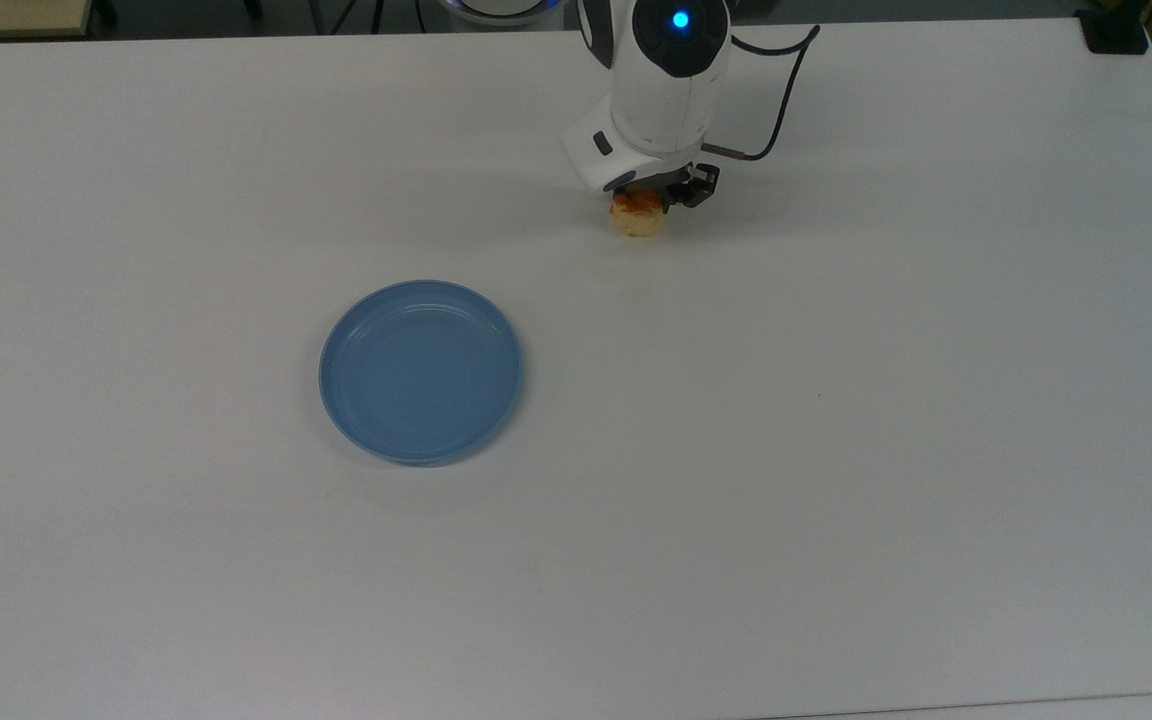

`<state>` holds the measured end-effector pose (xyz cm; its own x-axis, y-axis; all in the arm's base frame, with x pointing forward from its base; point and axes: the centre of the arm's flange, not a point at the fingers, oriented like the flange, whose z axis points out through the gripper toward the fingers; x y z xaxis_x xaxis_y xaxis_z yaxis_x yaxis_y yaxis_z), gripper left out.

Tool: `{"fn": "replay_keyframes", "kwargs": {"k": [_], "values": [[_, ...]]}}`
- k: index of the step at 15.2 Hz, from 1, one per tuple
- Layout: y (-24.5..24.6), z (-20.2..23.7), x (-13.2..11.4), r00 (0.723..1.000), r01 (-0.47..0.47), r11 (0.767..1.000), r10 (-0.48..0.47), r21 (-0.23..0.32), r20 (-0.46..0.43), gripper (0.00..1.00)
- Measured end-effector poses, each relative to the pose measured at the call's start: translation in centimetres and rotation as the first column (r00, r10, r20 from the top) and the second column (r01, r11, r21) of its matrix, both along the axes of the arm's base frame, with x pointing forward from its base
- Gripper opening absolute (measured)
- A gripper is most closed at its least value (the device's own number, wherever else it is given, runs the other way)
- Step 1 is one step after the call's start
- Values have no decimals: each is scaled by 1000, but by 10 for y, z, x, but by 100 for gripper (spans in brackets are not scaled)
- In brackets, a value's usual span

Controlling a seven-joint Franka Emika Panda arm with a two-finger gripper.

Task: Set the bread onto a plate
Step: 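Close the gripper on the bread roll, then lift the held bread roll and carry it over the blue plate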

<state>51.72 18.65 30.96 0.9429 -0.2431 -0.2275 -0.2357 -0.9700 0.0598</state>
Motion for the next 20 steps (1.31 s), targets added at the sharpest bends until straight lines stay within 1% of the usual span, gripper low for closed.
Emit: {"fn": "replay_keyframes", "kwargs": {"k": [1, 3, 6, 8, 11, 15, 16, 20], "values": [[4, 0, -1, 1000, -3, 1000, 3, -1, -1, 40], [8, -1, -3, 1000, -6, 1000, 6, -3, -2, 21], [7, 0, -3, 1000, -5, 1000, 5, -4, -6, 20], [4, 8, -1, 1000, -4, 1000, 4, -6, -26, 20], [-12, 46, 12, 999, -3, 1000, 4, 8, -36, 21], [-62, 102, 43, 1000, 19, 999, -19, 31, 16, 22], [-78, 112, 51, 999, 21, 999, -22, 28, 35, 24], [-150, 132, 82, 995, 33, 999, -32, -4, 98, 25]]}}
